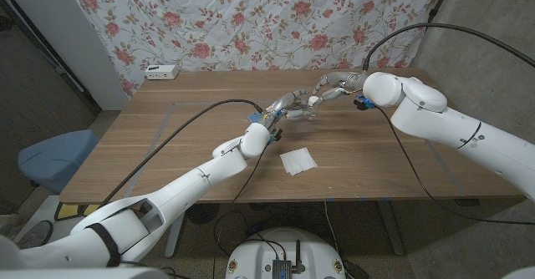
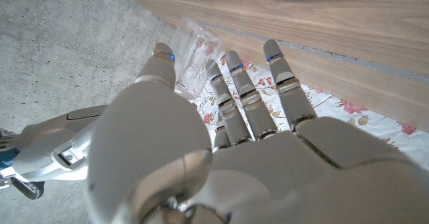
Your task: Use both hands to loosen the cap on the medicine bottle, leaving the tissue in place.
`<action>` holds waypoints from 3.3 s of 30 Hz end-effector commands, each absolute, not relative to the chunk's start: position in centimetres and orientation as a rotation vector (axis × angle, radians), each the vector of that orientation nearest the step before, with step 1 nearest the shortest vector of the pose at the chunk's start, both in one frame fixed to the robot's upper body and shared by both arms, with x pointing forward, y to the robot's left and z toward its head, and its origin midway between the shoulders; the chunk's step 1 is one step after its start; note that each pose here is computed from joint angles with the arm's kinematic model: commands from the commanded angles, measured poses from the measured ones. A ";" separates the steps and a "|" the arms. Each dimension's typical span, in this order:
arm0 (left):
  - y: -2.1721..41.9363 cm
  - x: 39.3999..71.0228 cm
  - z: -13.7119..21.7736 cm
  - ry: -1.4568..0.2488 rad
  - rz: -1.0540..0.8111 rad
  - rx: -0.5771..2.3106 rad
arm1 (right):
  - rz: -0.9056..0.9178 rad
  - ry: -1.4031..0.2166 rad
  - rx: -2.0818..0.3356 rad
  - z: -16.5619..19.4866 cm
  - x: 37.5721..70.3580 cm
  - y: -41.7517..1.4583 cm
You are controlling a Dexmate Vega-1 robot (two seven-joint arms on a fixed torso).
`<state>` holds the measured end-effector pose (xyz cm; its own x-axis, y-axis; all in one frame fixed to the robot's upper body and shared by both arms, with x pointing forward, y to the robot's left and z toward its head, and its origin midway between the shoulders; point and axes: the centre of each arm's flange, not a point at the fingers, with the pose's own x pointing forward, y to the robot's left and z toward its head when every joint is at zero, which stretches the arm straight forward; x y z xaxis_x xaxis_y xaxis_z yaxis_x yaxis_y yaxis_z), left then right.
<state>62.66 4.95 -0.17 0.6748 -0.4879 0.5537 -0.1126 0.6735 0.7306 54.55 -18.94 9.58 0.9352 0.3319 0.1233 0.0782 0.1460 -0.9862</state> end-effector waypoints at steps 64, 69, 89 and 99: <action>4.0 63.1 0.0 -0.835 -0.276 0.844 | 0.156 -0.315 -1.391 9.1 56.0 -19.5; 4.0 63.2 0.0 -0.834 -0.277 0.845 | 0.153 -0.308 -1.387 9.0 56.0 -19.7; 4.0 63.3 -0.2 -0.826 -0.279 0.840 | 0.153 -0.317 -1.378 9.1 56.2 -19.6; 4.0 63.5 -0.3 -0.821 -0.285 0.839 | 0.152 -0.317 -1.376 9.2 56.3 -19.6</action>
<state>63.33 4.07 -0.19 0.6641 -0.5225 0.5348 -0.0913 0.6532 0.7517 56.20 -19.66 9.11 0.9489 0.2872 0.1311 0.0774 0.1909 -0.9786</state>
